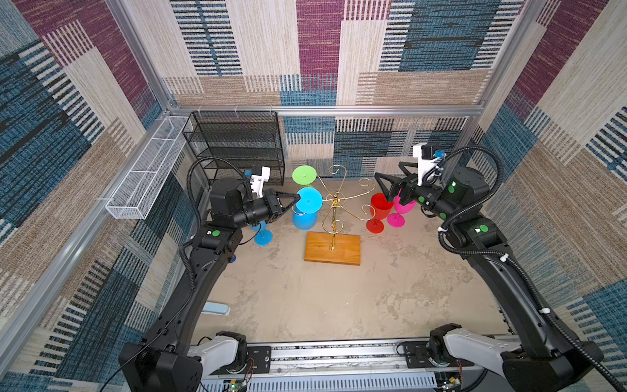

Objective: Take the wine glass off the wine glass rack
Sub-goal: Pick up the wine glass from the wine glass rack.

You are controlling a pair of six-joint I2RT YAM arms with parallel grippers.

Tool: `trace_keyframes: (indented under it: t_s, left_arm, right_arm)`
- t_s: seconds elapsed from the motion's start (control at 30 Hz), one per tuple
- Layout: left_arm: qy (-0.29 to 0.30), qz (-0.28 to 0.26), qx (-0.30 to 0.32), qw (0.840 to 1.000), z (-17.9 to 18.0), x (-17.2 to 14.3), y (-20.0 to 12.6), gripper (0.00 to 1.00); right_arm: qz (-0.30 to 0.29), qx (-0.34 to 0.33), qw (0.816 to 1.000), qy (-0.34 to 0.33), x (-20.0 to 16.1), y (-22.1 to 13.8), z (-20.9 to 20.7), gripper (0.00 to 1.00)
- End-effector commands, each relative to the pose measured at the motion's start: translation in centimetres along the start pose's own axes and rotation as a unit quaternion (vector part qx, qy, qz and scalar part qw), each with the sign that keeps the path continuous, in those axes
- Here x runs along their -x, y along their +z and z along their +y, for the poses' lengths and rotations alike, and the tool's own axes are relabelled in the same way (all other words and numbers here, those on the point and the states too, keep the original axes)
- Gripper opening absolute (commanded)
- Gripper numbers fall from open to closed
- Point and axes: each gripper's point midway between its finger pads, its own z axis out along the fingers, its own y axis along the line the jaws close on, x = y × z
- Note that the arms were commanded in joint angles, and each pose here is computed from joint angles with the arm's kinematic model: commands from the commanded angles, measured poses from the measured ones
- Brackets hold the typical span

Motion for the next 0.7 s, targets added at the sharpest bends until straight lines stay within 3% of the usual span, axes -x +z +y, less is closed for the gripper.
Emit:
trace_keyframes:
  t_s: [0.0, 0.27, 0.67]
  left_arm:
    - [0.014, 0.004, -0.021, 1.000, -0.7, 0.2, 0.2, 0.00]
    - [0.017, 0.028, -0.028, 0.999, -0.8, -0.2, 1.1, 0.00]
    - [0.042, 0.082, -0.013, 0.996, -1.2, -3.1, -0.5, 0.00]
  right_arm:
    - [-0.015, -0.004, 1.000, 0.000, 0.8, -0.3, 0.0, 1.00]
    - [-0.014, -0.010, 1.000, -0.002, 0.7, -0.6, -0.1, 1.00]
    - [-0.013, -0.009, 1.000, -0.003, 0.6, -0.4, -0.1, 1.00]
